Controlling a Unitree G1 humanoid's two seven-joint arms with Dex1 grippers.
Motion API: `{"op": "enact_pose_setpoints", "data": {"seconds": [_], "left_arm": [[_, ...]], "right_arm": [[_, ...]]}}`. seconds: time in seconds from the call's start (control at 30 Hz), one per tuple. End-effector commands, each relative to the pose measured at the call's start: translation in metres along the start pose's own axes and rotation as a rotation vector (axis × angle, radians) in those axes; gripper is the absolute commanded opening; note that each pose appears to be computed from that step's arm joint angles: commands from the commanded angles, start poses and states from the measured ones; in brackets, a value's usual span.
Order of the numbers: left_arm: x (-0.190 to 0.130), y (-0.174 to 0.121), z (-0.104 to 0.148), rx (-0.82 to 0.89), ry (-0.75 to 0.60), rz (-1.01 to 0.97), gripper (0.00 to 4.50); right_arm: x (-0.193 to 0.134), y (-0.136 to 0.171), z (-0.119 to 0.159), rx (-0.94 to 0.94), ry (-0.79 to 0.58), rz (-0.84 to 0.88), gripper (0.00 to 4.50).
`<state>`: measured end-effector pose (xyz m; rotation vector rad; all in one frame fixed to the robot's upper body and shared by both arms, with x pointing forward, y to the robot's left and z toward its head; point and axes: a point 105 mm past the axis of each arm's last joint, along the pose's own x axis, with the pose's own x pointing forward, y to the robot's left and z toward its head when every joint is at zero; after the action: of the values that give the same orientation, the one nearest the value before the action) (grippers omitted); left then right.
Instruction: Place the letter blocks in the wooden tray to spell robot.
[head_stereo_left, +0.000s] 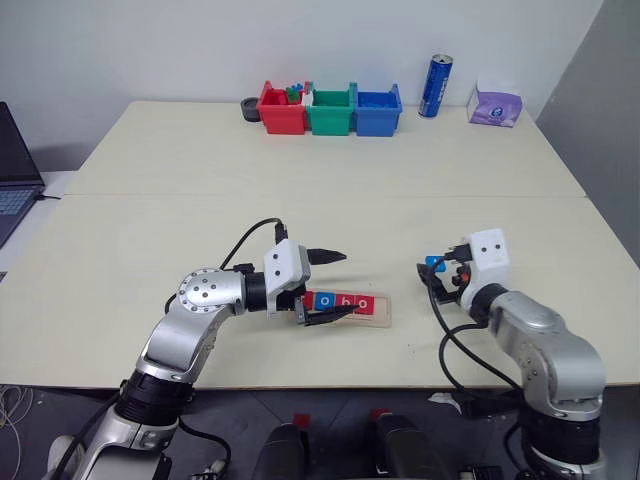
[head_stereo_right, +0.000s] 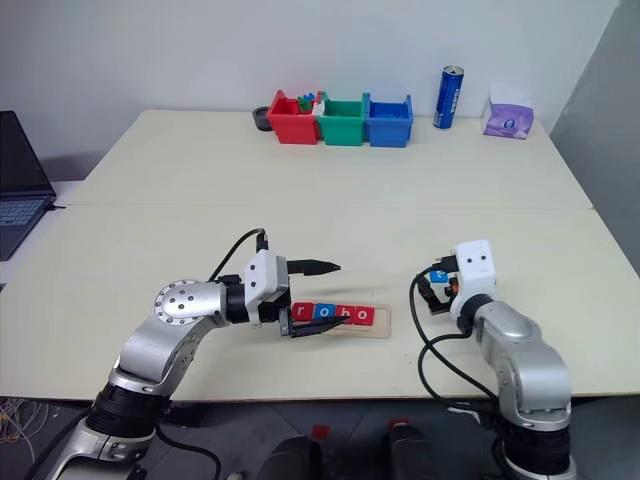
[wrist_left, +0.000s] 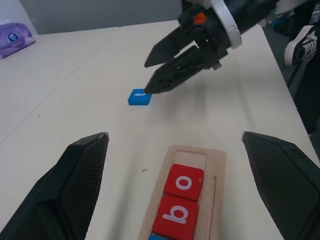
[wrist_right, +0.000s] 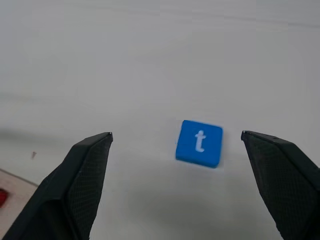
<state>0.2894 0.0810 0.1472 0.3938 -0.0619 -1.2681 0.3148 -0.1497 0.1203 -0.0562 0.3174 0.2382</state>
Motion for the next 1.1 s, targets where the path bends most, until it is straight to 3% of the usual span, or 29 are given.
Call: {"op": "enact_pose_setpoints", "data": {"seconds": [0.03,0.27,0.6,0.9,1.1], "left_arm": [[0.003,0.001,0.007,0.016,-0.013,0.015,4.50],[0.000,0.000,0.008,0.010,-0.007,0.049,4.50],[0.002,-0.001,0.010,0.006,-0.015,0.063,4.50],[0.003,0.001,0.013,0.014,-0.032,0.063,4.50],[0.001,0.000,0.012,0.019,-0.031,0.049,4.50]], "right_arm": [[0.002,0.000,0.007,0.013,-0.017,-0.056,4.47],[0.015,-0.021,0.001,0.027,0.022,-0.210,4.47],[0.032,-0.019,-0.014,0.137,0.065,-0.208,4.47],[0.029,-0.021,-0.020,0.128,0.062,-0.211,1.46],[0.000,-0.022,-0.023,0.063,0.114,-0.181,1.46]]}}
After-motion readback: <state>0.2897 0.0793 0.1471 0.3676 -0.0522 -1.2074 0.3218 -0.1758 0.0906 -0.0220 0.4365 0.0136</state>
